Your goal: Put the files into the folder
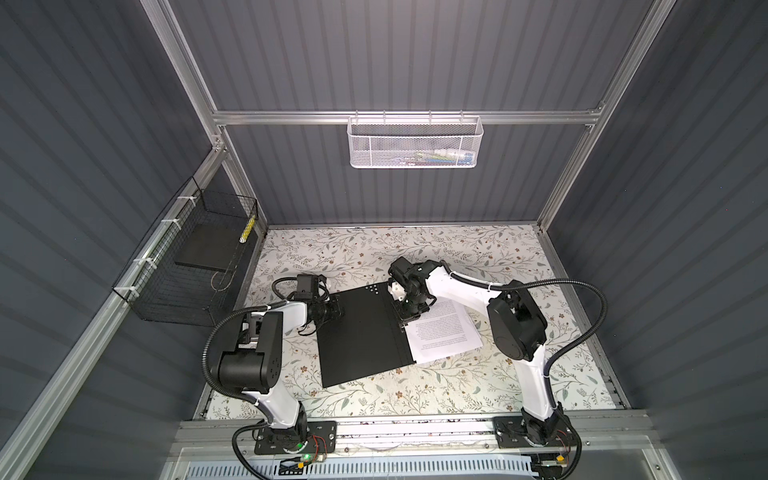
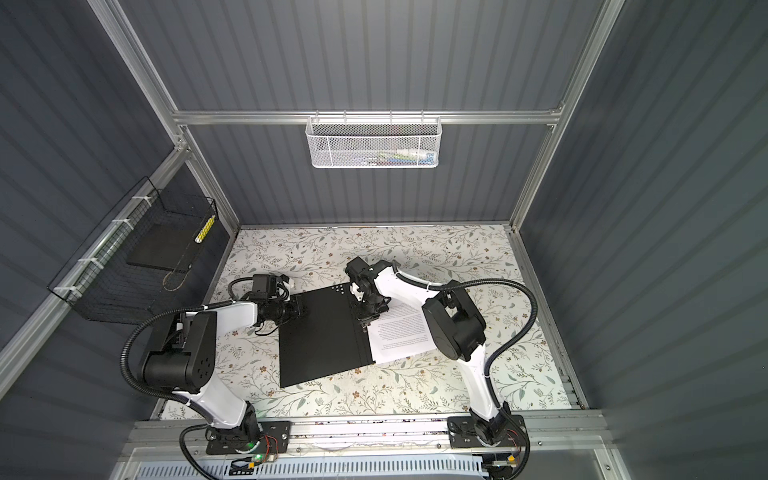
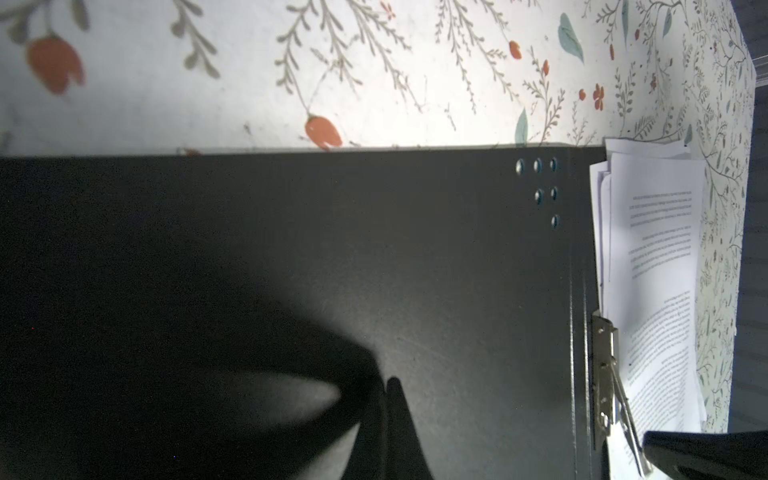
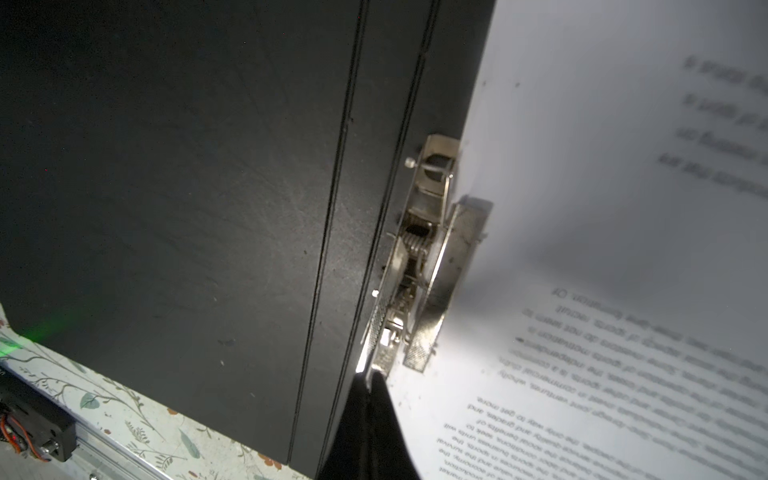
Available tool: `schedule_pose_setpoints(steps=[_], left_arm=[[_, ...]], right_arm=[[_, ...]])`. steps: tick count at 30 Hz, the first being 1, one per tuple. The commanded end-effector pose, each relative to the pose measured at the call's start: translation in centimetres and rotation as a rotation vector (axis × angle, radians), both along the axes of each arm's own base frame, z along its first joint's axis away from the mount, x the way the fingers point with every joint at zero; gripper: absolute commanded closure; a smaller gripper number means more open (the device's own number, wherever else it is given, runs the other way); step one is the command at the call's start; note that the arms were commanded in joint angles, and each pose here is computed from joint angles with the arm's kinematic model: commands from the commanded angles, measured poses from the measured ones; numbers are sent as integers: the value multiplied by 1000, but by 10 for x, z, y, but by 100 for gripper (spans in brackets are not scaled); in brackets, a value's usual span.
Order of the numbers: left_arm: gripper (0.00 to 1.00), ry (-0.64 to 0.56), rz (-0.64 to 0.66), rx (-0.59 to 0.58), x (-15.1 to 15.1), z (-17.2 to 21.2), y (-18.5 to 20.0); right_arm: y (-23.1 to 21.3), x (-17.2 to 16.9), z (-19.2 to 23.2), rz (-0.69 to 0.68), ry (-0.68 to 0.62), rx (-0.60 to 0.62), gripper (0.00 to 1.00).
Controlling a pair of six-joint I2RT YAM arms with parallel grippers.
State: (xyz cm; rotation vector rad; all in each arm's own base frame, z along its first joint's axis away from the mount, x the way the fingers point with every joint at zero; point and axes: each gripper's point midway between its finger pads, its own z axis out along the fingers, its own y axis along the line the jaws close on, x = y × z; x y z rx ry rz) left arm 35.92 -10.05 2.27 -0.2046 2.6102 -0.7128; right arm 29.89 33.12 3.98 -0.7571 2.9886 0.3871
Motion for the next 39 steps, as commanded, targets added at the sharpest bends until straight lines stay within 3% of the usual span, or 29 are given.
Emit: schedule_pose_setpoints(steps=[1, 14, 27, 39], left_arm=[[100, 179, 31, 105, -40, -42, 19], [100, 180, 31, 105, -41, -42, 19], [100, 179, 32, 105, -40, -42, 19], [100, 180, 32, 103, -42, -43, 19]], right_arm=[[-48, -25, -38, 22, 102, -240, 100], [-51, -24, -50, 59, 81, -313, 100], [-41, -15, -58, 181, -5, -449, 100], [-30, -24, -111, 268, 30, -521, 100]])
